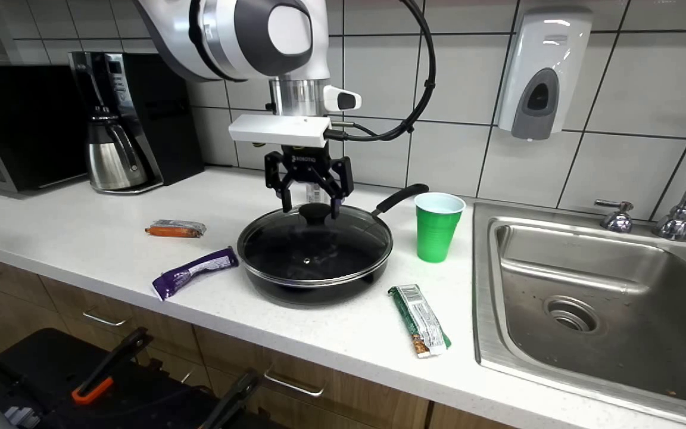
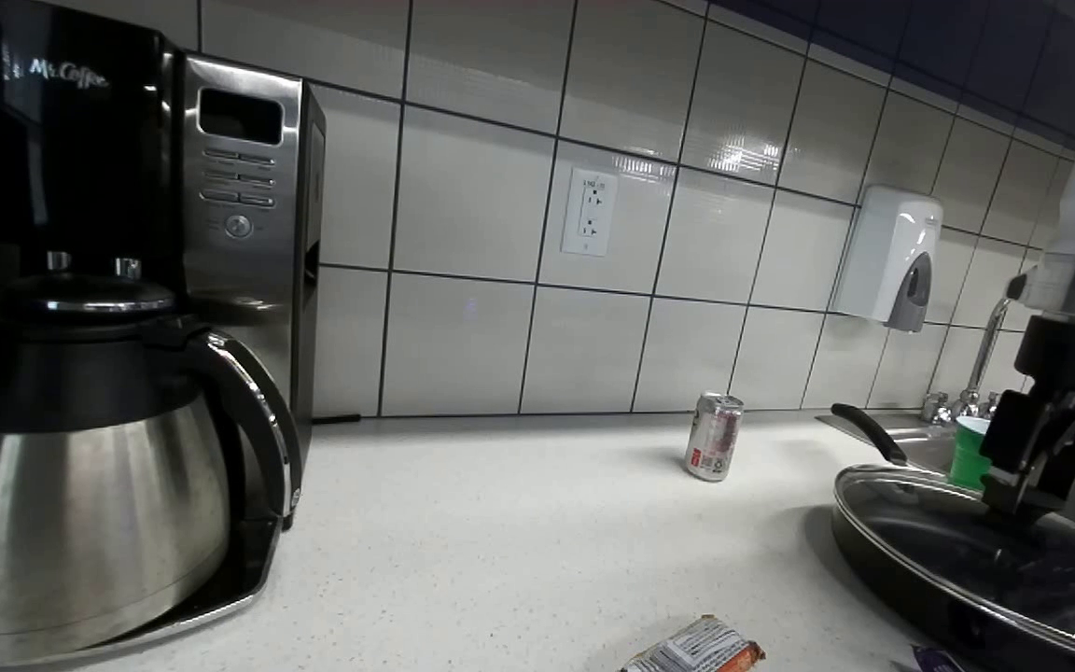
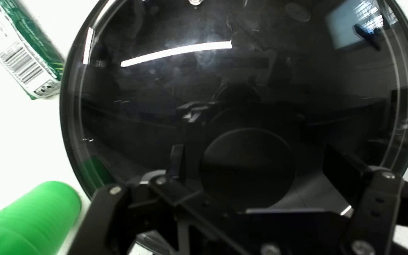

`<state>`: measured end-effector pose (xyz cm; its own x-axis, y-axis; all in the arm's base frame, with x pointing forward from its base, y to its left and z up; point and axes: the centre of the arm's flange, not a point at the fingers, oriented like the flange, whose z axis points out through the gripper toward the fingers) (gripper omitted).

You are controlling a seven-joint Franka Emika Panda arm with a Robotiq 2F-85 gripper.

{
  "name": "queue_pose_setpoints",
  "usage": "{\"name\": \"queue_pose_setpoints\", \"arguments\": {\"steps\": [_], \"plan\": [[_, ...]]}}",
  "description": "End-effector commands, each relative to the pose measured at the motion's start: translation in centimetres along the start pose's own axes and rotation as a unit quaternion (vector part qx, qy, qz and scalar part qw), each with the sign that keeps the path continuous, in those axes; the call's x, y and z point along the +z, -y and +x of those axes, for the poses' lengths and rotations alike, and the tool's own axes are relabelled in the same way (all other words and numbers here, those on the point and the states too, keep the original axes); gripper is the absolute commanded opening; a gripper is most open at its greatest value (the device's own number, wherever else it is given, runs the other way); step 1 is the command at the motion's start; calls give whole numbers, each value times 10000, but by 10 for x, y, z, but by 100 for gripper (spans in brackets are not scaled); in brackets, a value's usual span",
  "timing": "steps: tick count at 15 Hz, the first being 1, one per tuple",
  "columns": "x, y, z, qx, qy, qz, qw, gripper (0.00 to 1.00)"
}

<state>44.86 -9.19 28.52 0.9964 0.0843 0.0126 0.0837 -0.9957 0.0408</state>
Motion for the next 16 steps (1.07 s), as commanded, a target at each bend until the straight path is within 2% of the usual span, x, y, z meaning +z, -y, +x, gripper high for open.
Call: {"name": "queue_pose_setpoints", "arguments": {"steps": [1, 10, 11, 12, 16], "plan": [[-4, -2, -7, 111, -119, -81, 9998, 100], [-3, -2, -6, 56, -141, -77, 9999, 100], [-3, -1, -7, 39, -141, -110, 9998, 75], [-3, -1, -7, 23, -140, -119, 9998, 74], [-3, -2, -7, -24, -153, -142, 9998, 42]]}}
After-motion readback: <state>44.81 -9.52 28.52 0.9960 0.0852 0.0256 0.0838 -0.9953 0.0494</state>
